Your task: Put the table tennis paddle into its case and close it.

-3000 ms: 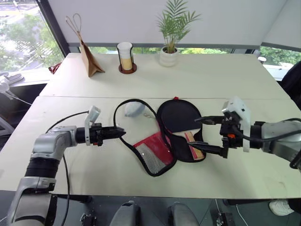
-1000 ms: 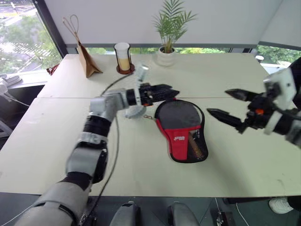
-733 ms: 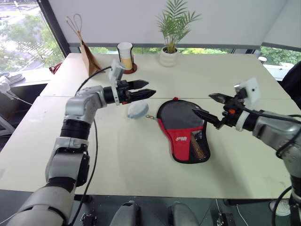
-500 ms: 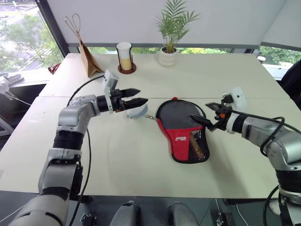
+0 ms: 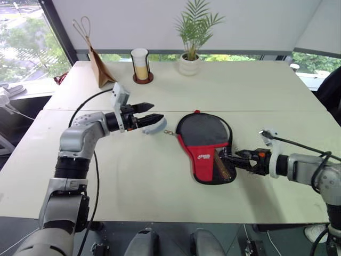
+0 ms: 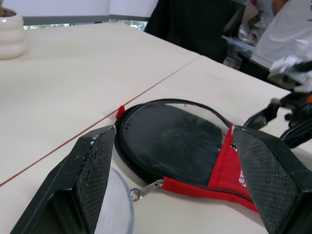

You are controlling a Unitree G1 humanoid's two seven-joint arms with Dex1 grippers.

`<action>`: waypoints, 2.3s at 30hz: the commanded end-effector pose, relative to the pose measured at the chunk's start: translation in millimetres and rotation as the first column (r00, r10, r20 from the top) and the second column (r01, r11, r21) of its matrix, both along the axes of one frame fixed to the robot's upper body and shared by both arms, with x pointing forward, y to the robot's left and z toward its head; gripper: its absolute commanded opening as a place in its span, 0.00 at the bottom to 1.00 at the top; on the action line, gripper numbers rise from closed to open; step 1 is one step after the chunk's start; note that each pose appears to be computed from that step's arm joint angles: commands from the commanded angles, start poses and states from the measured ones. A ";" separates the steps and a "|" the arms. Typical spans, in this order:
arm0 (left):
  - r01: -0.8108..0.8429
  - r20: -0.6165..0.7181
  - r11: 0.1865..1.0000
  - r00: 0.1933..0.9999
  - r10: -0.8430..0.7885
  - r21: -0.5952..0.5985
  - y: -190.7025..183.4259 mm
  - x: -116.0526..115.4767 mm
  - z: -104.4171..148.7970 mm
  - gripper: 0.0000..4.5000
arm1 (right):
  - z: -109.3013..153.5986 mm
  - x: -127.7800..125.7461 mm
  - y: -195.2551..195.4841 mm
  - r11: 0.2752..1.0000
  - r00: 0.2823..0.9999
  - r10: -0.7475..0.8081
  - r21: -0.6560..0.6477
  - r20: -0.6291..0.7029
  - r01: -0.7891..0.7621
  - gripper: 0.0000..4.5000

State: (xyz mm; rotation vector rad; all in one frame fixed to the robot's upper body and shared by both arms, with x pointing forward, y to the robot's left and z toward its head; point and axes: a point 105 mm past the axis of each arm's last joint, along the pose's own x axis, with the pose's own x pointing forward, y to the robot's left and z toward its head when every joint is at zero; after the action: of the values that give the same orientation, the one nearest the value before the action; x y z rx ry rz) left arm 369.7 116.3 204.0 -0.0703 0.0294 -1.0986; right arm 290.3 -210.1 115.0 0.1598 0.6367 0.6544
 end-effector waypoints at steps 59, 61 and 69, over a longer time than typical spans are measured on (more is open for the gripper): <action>-0.084 0.092 0.996 0.992 0.085 -0.015 16.5 -9.8 16.6 0.88 | -36.6 -54.7 29.8 0.921 0.878 0.366 0.255 -0.309 -0.295 0.01; -0.085 0.089 0.996 0.992 0.086 -0.015 16.5 -9.9 15.8 0.88 | -36.0 -57.0 27.5 0.921 0.876 0.368 0.251 -0.313 -0.297 0.01; -0.082 0.086 0.997 0.993 0.081 0.007 19.1 -12.6 10.9 0.88 | -33.0 -58.6 19.6 0.926 0.879 0.359 0.238 -0.313 -0.293 0.01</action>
State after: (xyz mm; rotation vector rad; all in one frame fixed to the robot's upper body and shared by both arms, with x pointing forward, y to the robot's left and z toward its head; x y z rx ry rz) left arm 361.3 133.7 201.6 -0.0490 0.0067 -1.0098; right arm 237.2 -190.4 80.1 0.3563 0.9440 1.0098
